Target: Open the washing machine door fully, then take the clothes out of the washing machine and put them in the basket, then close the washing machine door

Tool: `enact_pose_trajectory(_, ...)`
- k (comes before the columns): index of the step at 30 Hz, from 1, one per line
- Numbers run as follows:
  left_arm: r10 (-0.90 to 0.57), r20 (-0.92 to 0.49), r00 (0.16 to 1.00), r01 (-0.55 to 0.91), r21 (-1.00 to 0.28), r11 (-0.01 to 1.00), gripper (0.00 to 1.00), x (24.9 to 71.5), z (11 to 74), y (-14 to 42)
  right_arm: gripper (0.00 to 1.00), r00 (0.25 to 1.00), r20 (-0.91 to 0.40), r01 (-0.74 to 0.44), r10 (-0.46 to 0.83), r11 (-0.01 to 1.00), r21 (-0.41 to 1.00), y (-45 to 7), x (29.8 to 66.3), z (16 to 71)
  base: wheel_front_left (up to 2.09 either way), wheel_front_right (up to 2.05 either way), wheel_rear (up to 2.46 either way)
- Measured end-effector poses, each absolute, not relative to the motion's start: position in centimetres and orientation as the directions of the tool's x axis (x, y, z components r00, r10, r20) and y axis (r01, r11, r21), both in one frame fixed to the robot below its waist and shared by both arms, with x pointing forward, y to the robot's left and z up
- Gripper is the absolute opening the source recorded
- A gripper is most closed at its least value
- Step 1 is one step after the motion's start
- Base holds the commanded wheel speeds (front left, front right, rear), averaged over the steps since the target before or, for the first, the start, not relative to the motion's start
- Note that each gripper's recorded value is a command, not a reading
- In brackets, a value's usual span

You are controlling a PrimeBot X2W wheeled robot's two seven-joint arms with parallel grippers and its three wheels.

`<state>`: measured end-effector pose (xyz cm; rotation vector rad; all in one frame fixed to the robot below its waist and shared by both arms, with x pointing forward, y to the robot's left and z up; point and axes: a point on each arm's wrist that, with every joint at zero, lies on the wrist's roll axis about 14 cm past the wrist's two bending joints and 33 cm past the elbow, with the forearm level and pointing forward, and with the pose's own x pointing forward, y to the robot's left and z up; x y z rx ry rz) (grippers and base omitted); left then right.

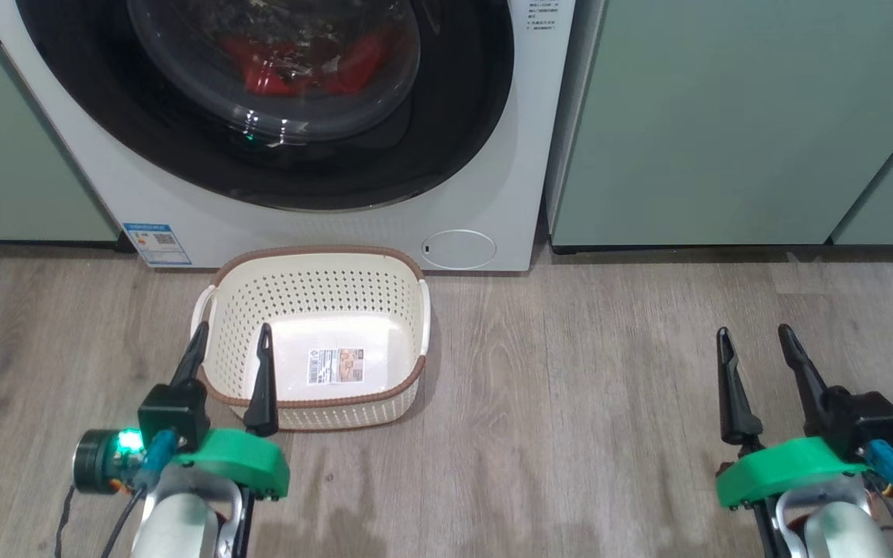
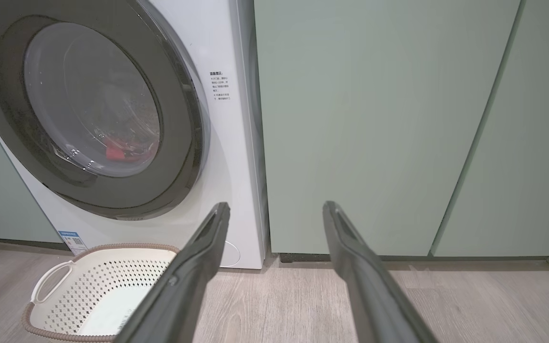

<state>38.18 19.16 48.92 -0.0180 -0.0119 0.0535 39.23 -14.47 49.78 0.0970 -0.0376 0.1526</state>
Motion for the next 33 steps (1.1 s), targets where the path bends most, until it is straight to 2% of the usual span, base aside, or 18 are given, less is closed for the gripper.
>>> enact_pose_trajectory(6, 0.056, 0.006, 0.998, -0.056, -0.015, 0.998, 1.0, 38.1, 48.7, 19.2, 1.0, 0.988, 0.04, -0.153, 0.15, 0.982, 0.11, -14.4, 39.3, 49.6, 0.0, 0.0, 0.0)
enact_pose_trajectory(7, 0.056, 0.005, 0.998, -0.056, -0.016, 0.998, 1.0, 38.1, 48.7, 19.2, 0.91, 0.988, 0.04, -0.152, 0.149, 0.981, 0.117, -14.4, 39.3, 49.6, 0.0, 0.0, 0.0)
enact_pose_trajectory(8, 0.051, 0.004, 0.999, -0.051, -0.017, 0.999, 1.0, 38.2, 48.7, 19.2, 0.57, 0.989, 0.04, -0.148, 0.144, 0.98, 0.135, -14.5, 39.3, 49.5, 0.0, 0.0, 0.0)
enact_pose_trajectory(9, 0.052, 0.004, 0.999, -0.052, -0.018, 0.998, 1.0, 38.2, 48.7, 19.2, 0.4, 0.99, 0.04, -0.139, 0.134, 0.977, 0.163, -14.7, 39.4, 49.5, 0.0, 0.0, 0.0)
enact_pose_trajectory(10, 0.053, 0.004, 0.999, -0.053, -0.019, 0.998, 1.0, 38.3, 48.7, 19.2, 0.0, 0.992, 0.037, -0.124, 0.119, 0.974, 0.192, -15.0, 39.4, 49.3, 0.0, 0.0, 0.0)
enact_pose_trajectory(14, 0.051, 0.007, 0.999, -0.05, -0.022, 0.998, 1.0, 38.6, 48.8, 19.3, 0.0, 0.997, 0.025, -0.072, 0.068, 0.944, 0.323, -16.0, 40.3, 48.8, 0.0, 0.0, 0.0)
enact_pose_trajectory(15, 0.055, -0.002, 0.998, -0.055, -0.031, 0.998, 1.0, 38.7, 48.5, 19.4, 0.0, 0.999, 0.038, -0.05, 0.038, 0.918, 0.393, -16.5, 41.4, 49.3, 0.0, 0.0, 0.0)
enact_pose_trajectory(18, 0.06, -0.017, 0.998, -0.06, -0.043, 0.997, 1.0, 38.9, 47.9, 19.5, 0.0, 0.998, 0.057, -0.045, 0.02, 0.875, 0.482, -16.4, 43.7, 50.1, 0.0, 0.0, 0.0)
enact_pose_trajectory(24, 0.069, -0.023, 0.997, -0.07, -0.068, 0.995, 1.0, 40.4, 47.6, 19.7, 0.0, 0.999, 0.053, -0.027, -0.015, 0.705, 0.709, -17.7, 48.5, 50.6, 0.0, 0.0, 0.0)
enact_pose_trajectory(28, 0.079, -0.034, 0.996, -0.082, -0.085, 0.993, 1.0, 41.5, 47.0, 19.9, 0.0, 0.999, 0.008, -0.03, 0.043, 0.546, 0.837, -17.4, 52.0, 50.5, 0.0, 0.0, 0.0)
enact_pose_trajectory(33, 0.098, -0.066, 0.993, -0.105, -0.104, 0.989, 1.0, 42.6, 45.7, 20.3, 0.0, 0.985, -0.025, -0.044, 0.171, 0.388, 0.92, -16.7, 56.3, 50.8, 0.0, 0.0, 0.0)
